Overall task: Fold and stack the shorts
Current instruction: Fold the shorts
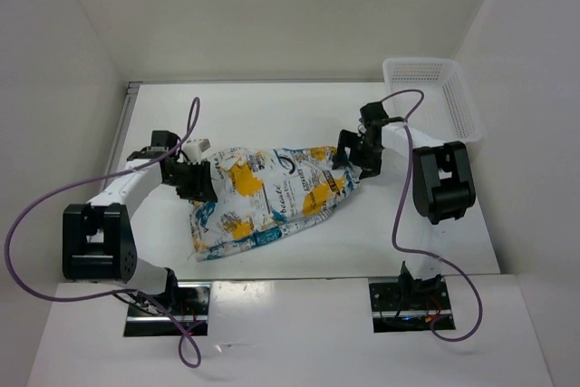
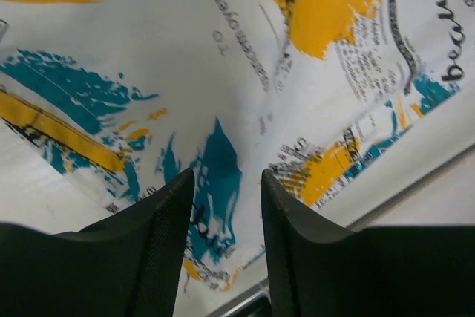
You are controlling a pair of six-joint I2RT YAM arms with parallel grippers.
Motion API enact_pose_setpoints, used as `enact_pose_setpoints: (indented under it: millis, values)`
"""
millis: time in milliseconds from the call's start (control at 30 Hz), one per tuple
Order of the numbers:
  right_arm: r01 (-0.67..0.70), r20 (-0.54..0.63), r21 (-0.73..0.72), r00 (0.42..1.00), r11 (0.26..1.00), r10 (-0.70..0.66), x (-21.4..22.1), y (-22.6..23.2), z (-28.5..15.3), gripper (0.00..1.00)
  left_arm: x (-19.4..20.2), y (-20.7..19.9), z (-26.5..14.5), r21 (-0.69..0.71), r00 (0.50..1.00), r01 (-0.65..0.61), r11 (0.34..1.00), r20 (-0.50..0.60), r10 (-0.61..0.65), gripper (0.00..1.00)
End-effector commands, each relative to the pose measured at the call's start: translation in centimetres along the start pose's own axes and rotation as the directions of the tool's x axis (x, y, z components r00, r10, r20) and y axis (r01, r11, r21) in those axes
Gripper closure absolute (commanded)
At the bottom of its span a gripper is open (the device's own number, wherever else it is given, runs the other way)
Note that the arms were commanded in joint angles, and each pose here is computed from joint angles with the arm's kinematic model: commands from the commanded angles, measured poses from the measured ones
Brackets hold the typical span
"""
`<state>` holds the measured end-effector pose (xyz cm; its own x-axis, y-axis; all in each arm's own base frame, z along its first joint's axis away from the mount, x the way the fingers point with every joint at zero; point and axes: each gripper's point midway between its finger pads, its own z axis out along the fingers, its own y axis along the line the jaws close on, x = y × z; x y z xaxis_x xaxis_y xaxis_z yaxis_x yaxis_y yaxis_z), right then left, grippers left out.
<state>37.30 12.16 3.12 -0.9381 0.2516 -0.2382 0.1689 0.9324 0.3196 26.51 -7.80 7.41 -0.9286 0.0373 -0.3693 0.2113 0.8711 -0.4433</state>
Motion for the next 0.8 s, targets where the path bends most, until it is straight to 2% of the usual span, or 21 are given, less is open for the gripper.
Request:
enact_pose_setpoints:
  millis: [0,100,133,300,433,467,533,567,667,767]
  values:
    - [0.066,-0.026,-0.124,0.997,0.99,-0.07,0.5,1.5,0.5,0.0,-1.1,1.6,1.4,-0.037,0.999,-0.023,0.999,0.035,0.024,0.52]
    - [0.063,-0.045,-0.158,0.996,0.985,-0.071,1.6,1.6,1.2,0.09,-0.6,2.8,2.8,-0.059,1.0,-0.009,0.998,0.008,0.009,0.55]
    - [0.051,-0.049,-0.156,0.997,0.986,-0.06,1.9,1.5,1.4,0.15,0.0,3.1,3.4,-0.057,1.0,0.006,0.998,-0.021,-0.007,0.56]
    - [0.009,-0.055,-0.164,0.998,0.986,-0.019,3.1,1.1,1.8,0.32,1.5,5.6,5.5,-0.116,0.994,0.048,0.992,-0.095,-0.059,0.59]
    - [-0.027,-0.07,-0.189,0.997,0.982,0.014,4.1,1.7,2.1,0.45,-0.9,6.5,6.3,-0.128,0.996,0.039,0.991,-0.078,-0.049,0.59]
    - [-0.027,-0.078,-0.191,0.997,0.981,0.012,4.7,2.0,2.4,0.56,-1.7,6.6,6.4,-0.128,0.997,0.035,0.991,-0.07,-0.044,0.59]
    - [-0.045,-0.052,-0.189,0.998,0.981,0.036,4.6,2.3,2.0,0.69,-3.9,6.9,6.6,-0.13,0.999,0.02,0.991,-0.035,-0.025,0.6]
    - [-0.056,-0.033,-0.164,0.998,0.985,0.051,4.4,1.9,1.8,0.84,-4.7,7.0,6.6,-0.131,1.0,0.015,0.991,-0.025,-0.019,0.6]
    - [-0.086,0.051,-0.09,0.995,0.992,0.091,3.2,0.9,0.7,1.0,-5.9,6.8,6.4,-0.123,1.0,0.008,0.992,-0.008,-0.009,0.6]
    - [-0.121,0.125,-0.047,0.984,0.992,0.126,1.9,0.1,-1.1,1.0,-6.6,6.0,6.4,-0.094,1.0,-0.003,0.996,-0.002,0.003,0.6]
